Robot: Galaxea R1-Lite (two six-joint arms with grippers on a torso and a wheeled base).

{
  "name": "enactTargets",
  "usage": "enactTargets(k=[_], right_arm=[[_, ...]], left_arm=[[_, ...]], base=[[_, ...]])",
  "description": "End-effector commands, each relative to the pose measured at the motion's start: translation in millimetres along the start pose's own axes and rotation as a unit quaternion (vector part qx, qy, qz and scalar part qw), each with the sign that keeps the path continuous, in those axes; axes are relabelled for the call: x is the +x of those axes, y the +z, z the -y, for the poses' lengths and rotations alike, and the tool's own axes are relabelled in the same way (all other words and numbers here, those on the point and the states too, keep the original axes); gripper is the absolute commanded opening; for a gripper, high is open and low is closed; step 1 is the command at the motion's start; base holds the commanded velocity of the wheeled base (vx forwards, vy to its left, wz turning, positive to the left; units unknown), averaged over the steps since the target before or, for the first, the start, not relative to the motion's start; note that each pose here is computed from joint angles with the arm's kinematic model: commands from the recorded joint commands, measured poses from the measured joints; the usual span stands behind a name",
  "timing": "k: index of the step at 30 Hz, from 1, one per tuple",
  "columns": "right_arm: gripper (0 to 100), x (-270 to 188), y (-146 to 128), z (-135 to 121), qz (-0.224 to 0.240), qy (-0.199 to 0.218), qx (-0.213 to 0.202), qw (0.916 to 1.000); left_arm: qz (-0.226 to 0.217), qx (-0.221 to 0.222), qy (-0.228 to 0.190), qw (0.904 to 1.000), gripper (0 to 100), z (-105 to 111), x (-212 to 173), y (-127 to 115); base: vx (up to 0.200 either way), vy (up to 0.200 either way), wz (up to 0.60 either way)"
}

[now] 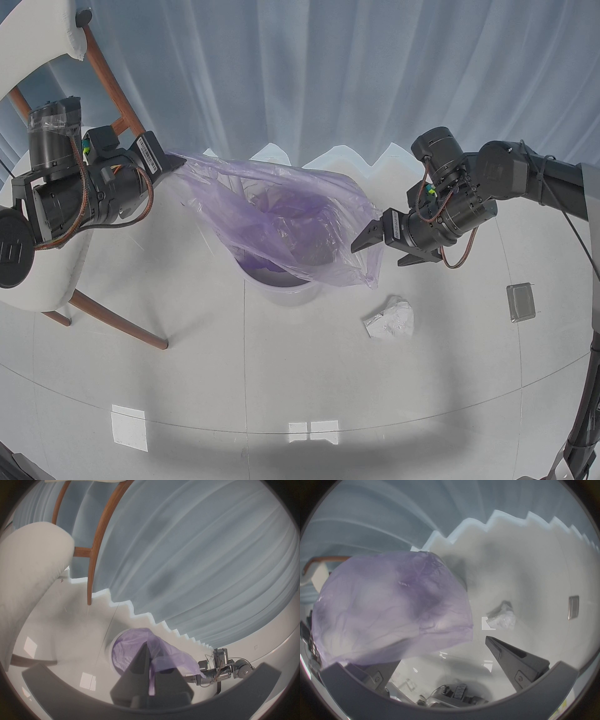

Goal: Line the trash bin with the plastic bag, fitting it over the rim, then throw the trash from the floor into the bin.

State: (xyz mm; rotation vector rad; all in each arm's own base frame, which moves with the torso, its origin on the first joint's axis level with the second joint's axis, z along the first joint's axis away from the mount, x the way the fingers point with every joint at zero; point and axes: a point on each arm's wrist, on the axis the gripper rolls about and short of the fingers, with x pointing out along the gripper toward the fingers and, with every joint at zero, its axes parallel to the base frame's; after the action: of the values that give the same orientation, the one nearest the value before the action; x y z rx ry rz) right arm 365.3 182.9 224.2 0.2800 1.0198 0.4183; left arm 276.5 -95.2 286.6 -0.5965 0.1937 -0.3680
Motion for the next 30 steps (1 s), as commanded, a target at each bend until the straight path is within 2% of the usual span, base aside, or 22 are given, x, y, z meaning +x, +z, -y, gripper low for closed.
enactTargets(k=[1, 2, 3, 5, 6, 7, 11, 12, 18, 23, 27, 28, 30], right_arm=[[100, 30, 0, 7, -0.019, 0.004, -0.034, 0.9992], [100, 36, 2, 5, -0.013, 0.028, -0.049, 0.9983], [100, 36, 2, 5, -0.012, 0.029, -0.05, 0.9982], [100, 40, 4, 1, -0.003, 0.047, -0.091, 0.9947], [100, 40, 4, 1, -0.003, 0.047, -0.093, 0.9945], [100, 41, 4, 0, 0.002, 0.053, -0.114, 0.9921], [100, 39, 8, -3, 0.022, 0.062, -0.124, 0.9901], [0, 38, 10, -3, 0.031, 0.064, -0.126, 0.9895], [0, 35, 19, -5, 0.072, 0.071, -0.132, 0.9861], [0, 33, 24, -2, 0.096, 0.06, -0.122, 0.986], [0, 31, 33, 7, 0.124, 0.052, -0.046, 0.9898], [0, 31, 34, 9, 0.124, 0.051, -0.038, 0.9902], [0, 31, 42, 30, 0.132, 0.034, 0.026, 0.9903]], left_arm=[[-0.014, -0.006, 0.004, 0.9999, 0, 3, -7, -2], [-0.021, -0.007, 0.011, 0.9997, 0, 1, -8, -3], [-0.021, -0.007, 0.011, 0.9997, 0, 1, -8, -3], [-0.031, -0.007, 0.016, 0.9994, 0, 0, -9, -5], [-0.031, -0.007, 0.016, 0.9994, 0, 0, -9, -5], [-0.033, -0.007, 0.018, 0.9993, 0, 0, -9, -5], [-0.033, -0.008, 0.019, 0.9993, 0, 0, -9, -5], [-0.033, -0.008, 0.019, 0.9992, 0, 0, -9, -5], [-0.037, -0.008, 0.025, 0.999, 0, -4, -9, -7], [-0.041, -0.01, 0.032, 0.9986, 0, -8, -9, -10], [-0.043, -0.015, 0.038, 0.9982, 0, -12, -9, -11], [-0.042, -0.017, 0.038, 0.9983, 0, -13, -9, -10], [-0.041, -0.038, 0.036, 0.9978, 0, -12, -8, -10]], base=[[0.0, 0.0, 0.0], [0.0, 0.0, 0.0], [0.0, 0.0, 0.0], [0.0, 0.0, 0.0], [0.0, 0.0, 0.0], [0.0, 0.0, 0.0], [0.0, 0.0, 0.0], [0.0, 0.0, 0.0], [0.0, 0.0, 0.0], [0.0, 0.0, 0.0], [0.0, 0.0, 0.0], [0.0, 0.0, 0.0], [0.0, 0.0, 0.0]])
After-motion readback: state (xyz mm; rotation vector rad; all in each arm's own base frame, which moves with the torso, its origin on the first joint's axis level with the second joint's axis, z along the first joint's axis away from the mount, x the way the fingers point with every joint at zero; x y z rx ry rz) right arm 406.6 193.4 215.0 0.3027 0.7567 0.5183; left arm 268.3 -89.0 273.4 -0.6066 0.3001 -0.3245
